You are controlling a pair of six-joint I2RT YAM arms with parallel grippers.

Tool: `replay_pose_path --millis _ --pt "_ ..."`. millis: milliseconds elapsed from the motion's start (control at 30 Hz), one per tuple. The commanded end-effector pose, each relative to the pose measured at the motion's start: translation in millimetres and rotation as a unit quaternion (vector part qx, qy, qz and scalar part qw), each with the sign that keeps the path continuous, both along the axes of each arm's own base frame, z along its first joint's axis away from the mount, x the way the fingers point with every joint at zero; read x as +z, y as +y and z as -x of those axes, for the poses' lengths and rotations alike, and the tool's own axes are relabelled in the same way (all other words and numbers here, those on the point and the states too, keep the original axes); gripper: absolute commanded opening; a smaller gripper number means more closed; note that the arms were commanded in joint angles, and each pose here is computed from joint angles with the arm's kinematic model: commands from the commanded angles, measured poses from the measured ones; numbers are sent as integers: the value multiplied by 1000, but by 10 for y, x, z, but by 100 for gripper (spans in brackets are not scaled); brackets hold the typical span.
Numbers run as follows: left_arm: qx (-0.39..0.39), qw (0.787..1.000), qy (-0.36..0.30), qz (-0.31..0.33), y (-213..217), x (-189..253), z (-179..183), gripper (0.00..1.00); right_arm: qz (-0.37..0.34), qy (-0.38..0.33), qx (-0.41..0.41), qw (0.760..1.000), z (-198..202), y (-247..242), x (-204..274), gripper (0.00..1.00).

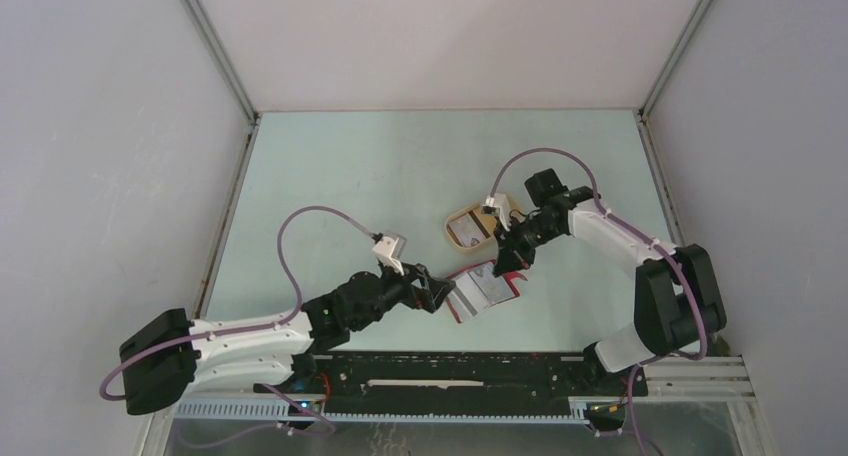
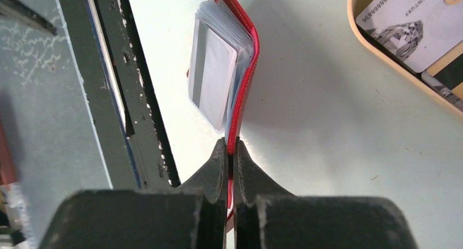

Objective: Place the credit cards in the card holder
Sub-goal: Close the card holder at the center of the board.

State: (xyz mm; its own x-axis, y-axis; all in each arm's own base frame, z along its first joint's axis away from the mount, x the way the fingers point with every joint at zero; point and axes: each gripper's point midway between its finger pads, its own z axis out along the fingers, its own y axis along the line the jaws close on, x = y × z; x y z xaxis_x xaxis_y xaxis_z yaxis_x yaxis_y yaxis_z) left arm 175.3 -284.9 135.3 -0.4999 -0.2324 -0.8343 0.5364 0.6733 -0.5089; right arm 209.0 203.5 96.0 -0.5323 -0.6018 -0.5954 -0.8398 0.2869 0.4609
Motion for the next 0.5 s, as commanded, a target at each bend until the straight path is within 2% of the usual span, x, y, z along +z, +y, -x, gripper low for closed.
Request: replay_pose_path --millis 0,100,267,467 --pt "-35 999 -15 12 -47 7 11 100 -37 -71 53 995 45 17 169 0" --pt "-65 997 -5 39 -121 -19 49 100 -47 -92 65 993 78 17 233 0" --pt "-80 995 22 49 -211 -138 46 100 -59 -108 76 989 123 25 329 0" --pt "-46 997 49 42 -177 -277 -68 99 -64 -116 81 988 143 21 373 0"
